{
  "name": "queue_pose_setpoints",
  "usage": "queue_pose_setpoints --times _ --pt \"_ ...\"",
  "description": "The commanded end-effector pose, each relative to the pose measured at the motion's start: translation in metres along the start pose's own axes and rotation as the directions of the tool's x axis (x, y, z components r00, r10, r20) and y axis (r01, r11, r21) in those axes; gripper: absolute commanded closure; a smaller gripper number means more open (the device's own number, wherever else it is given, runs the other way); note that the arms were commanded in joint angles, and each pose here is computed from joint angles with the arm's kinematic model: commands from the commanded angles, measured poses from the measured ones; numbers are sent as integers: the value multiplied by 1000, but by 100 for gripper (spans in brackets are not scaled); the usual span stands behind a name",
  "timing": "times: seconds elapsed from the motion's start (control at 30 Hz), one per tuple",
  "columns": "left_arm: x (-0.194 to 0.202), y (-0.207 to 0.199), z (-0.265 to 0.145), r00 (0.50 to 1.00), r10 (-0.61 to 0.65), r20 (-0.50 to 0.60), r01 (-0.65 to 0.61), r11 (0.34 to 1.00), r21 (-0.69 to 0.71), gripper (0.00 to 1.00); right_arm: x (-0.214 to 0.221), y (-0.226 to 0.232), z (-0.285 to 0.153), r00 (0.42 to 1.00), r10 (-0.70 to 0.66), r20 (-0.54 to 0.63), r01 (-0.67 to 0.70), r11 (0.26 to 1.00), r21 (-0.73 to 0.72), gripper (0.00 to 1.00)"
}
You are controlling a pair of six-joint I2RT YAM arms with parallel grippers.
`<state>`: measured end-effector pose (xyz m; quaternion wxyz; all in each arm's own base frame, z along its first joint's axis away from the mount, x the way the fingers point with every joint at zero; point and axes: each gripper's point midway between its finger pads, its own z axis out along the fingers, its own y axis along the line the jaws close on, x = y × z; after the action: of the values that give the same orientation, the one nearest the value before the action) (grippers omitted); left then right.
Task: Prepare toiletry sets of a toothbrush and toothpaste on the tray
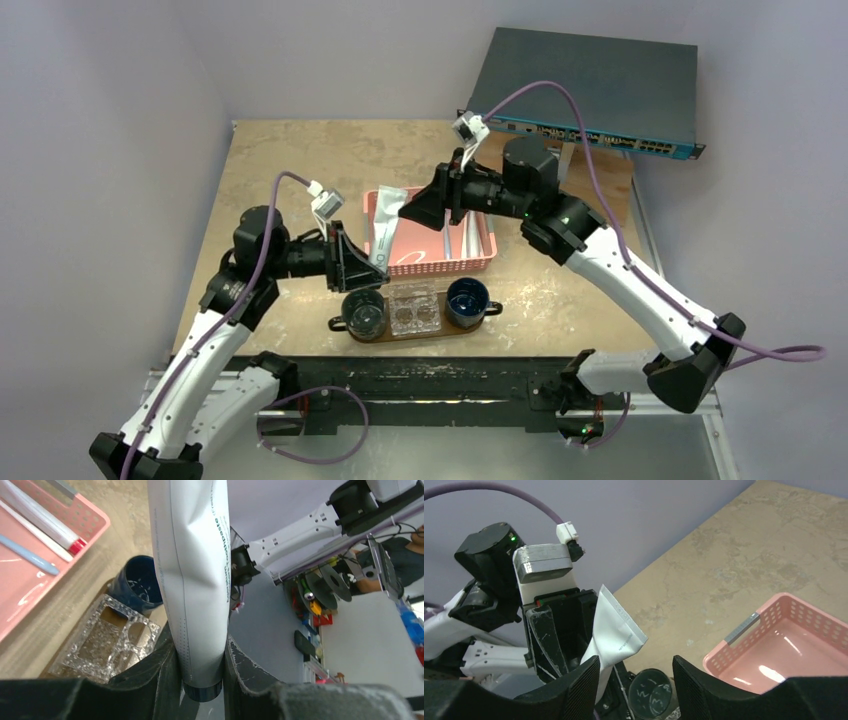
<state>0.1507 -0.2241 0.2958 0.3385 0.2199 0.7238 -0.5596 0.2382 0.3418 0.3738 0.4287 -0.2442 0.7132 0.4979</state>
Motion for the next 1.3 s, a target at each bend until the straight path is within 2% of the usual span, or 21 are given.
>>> queue_pose_setpoints --times 0.0,0.07,0.27,0.5,0.63,0.93,1.27 --pt "12 -28 -12 992 115 -55 -108 987 118 100 -8 24 -32 984 -174 -41 171 983 -73 42" --pt "17 -34 -15 990 121 -65 -111 983 148 100 -4 22 -37 976 -202 -79 197 978 -69 41" --pt "28 -54 -22 985 132 -111 -101 963 250 100 7 42 -51 954 -270 -133 243 951 -190 38" --pt "47 -73 -24 966 156 -207 -80 938 337 100 9 75 -63 949 -278 -150 212 913 -350 37" --pt "50 -79 -24 960 154 -233 -61 930 363 100 14 78 -67 948 -260 -182 180 912 -369 37" --pt "55 -81 -21 949 135 -284 -22 929 368 100 40 73 -61 935 -193 -297 67 920 -386 40" --pt "67 -81 -19 932 136 -335 -2 928 372 100 63 77 -59 914 -176 -367 -2 899 -437 52"
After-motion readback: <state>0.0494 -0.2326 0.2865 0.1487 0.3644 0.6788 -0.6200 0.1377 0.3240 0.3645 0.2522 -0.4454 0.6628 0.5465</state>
